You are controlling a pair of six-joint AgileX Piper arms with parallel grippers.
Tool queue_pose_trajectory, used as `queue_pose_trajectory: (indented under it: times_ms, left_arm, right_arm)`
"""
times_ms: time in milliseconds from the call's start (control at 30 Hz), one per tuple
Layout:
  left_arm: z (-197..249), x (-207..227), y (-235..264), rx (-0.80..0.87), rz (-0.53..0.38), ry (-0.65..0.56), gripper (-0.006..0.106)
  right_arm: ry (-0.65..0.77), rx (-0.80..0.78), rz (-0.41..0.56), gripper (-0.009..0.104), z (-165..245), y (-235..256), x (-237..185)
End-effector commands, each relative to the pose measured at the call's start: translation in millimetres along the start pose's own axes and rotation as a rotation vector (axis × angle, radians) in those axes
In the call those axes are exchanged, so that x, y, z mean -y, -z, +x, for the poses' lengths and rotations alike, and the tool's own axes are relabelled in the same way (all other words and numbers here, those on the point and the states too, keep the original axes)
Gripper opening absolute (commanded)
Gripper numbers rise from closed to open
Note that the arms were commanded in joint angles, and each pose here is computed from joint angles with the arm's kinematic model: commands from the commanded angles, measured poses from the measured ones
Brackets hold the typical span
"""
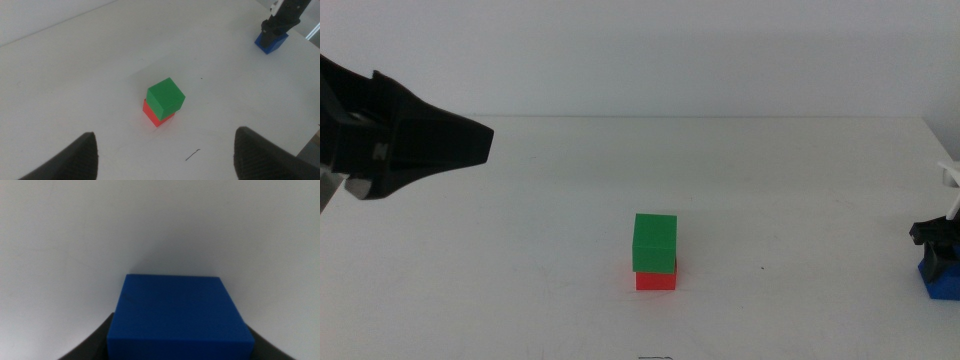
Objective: Stack red cubes first, then green, then blue cubes in a specific spot.
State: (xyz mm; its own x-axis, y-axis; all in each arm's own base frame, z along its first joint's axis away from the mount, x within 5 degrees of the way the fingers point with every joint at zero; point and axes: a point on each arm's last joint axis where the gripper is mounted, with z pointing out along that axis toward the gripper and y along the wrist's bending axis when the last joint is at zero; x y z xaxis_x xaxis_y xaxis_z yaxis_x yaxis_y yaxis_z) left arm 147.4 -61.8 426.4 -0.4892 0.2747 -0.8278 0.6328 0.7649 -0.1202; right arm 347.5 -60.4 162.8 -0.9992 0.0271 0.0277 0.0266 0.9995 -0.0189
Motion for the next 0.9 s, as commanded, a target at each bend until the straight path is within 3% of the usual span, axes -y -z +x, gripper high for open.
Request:
queue_pose_trajectory:
  times_ms: [0,233,367,633,867]
  left_arm:
    - [-11,3,7,0.095,0.003,0.012,0.092]
    - [-11,3,7,0.095,0.003,0.012,0.092]
    - [-11,4,7,0.096,0.004,0.012,0.092]
    - [-11,3,7,0.094,0.003,0.011,0.092]
    - [-11,3,7,0.094,0.003,0.011,0.092]
  right_arm:
    - [0.020,0.070,0.016,-0.002,2,35,-4]
    - [-0.048,0.158,0.005,-0.001,15,134,-82]
    - [-0.057,0.304,-0.075,-0.001,15,174,-151]
    - [0.136,0.361,-0.159,-0.001,28,183,-276]
    - [0.165,0.363,-0.179,-0.001,41,181,-309]
